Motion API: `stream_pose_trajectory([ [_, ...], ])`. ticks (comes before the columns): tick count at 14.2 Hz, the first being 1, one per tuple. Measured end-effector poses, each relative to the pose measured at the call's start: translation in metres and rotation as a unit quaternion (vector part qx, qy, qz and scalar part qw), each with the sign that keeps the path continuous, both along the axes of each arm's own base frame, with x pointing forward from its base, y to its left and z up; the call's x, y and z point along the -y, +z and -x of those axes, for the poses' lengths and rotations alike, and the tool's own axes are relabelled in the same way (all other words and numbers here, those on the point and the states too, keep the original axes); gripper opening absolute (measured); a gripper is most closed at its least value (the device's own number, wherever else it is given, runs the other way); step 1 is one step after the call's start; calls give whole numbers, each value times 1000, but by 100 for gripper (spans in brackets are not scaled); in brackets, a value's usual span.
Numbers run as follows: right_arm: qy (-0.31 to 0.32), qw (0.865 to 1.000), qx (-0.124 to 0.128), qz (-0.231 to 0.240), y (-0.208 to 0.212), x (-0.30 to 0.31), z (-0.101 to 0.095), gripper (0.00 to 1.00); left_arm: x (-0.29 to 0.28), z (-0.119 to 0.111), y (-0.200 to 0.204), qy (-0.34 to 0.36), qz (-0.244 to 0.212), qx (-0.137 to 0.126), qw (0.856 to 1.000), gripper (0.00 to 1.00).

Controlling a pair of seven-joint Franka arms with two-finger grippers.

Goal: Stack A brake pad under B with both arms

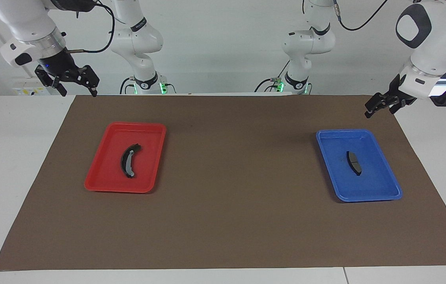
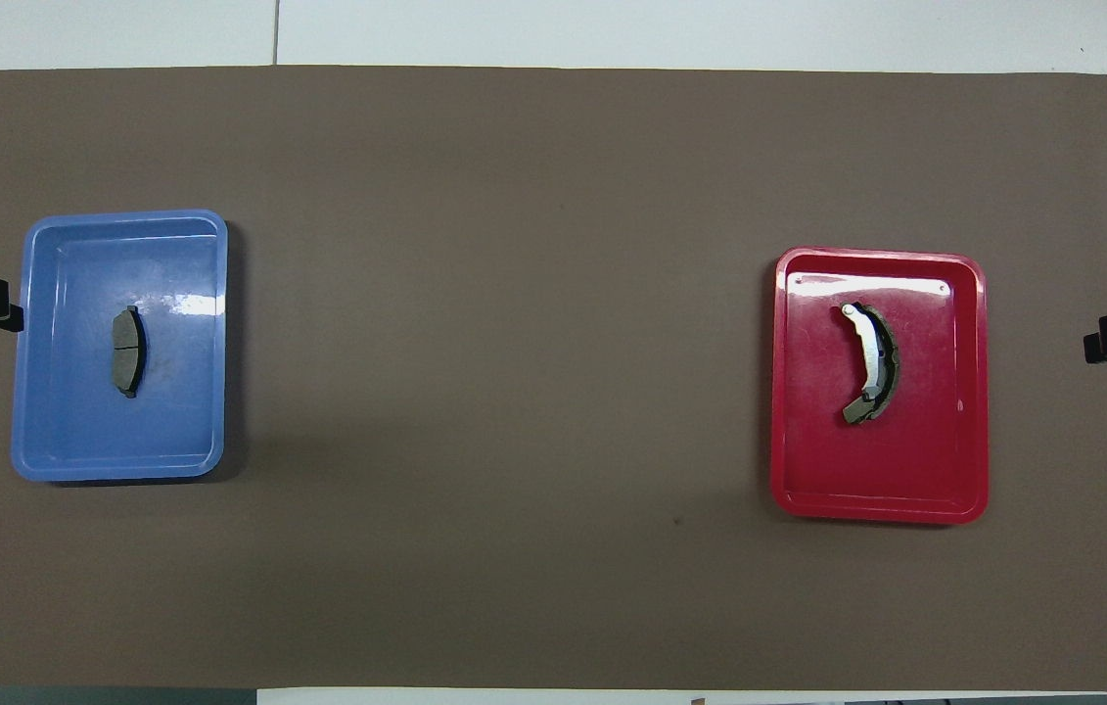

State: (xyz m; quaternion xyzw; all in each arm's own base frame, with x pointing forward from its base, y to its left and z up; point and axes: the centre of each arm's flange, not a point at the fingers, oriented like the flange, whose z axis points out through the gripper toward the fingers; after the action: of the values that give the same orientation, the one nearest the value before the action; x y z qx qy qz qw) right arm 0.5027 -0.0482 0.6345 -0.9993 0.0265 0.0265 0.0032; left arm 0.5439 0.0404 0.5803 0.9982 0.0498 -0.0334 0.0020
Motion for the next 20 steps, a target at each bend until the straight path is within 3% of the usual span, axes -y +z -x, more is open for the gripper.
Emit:
stream_pose_trajectory([
  [6,0,1000,-3,0,-3,0,0,100,0,0,0,0,0,0,1000,100],
  [9,16,1000,15,1,-25,-16,-9,100,0,1,-1,0,0,-3,1000,100],
  [12,37,999,37,2,-85,-38,-21,100,4,2,-2,-3,1,-9,1000,100],
  [15,46,998,42,3,-167,-60,-27,100,5,-5,-5,-7,-1,22,1000,99],
  [20,33,998,49,11,-272,-72,-46,100,4,4,-77,-48,-1,50,998,99],
])
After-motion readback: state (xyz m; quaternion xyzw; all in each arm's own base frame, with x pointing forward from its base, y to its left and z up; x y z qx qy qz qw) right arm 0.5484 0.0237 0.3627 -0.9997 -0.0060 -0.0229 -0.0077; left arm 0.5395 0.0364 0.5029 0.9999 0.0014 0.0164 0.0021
